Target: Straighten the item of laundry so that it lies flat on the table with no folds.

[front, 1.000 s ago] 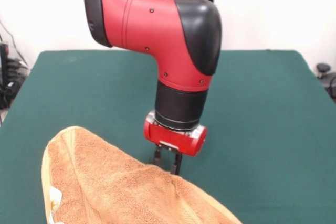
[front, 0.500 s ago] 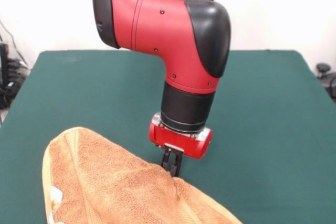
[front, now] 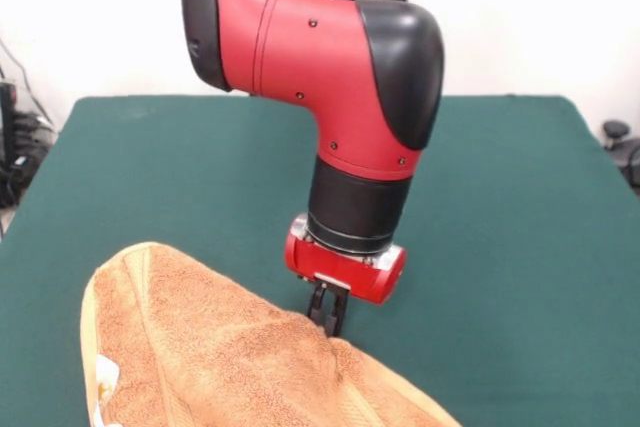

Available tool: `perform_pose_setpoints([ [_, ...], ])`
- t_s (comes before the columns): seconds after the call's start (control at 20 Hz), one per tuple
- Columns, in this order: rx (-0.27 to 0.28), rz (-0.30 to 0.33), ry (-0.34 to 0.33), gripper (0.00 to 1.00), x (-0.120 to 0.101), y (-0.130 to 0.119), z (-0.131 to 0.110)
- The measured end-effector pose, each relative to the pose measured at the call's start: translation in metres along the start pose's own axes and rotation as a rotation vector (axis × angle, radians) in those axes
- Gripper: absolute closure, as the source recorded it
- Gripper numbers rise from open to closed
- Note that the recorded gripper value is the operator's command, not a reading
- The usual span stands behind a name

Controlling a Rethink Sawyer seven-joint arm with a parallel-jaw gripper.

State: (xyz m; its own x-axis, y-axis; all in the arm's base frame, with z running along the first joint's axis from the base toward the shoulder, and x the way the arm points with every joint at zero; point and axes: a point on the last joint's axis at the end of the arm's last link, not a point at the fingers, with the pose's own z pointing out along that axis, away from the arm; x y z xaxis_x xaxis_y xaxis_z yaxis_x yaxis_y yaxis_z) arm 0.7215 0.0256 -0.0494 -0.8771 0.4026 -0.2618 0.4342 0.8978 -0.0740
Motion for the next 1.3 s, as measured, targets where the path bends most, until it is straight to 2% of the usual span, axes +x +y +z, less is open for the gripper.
perform_pose_setpoints([
  [0.35,-0.003,0.053,0.055,1.00,-0.004,-0.007,-0.001],
  [0.8,0.024,0.100,0.177,1.00,-0.006,-0.031,-0.008],
  [1.05,0.045,0.130,0.283,1.00,0.000,-0.050,-0.024],
  [1.3,0.056,0.161,0.353,1.00,0.004,-0.066,-0.041],
])
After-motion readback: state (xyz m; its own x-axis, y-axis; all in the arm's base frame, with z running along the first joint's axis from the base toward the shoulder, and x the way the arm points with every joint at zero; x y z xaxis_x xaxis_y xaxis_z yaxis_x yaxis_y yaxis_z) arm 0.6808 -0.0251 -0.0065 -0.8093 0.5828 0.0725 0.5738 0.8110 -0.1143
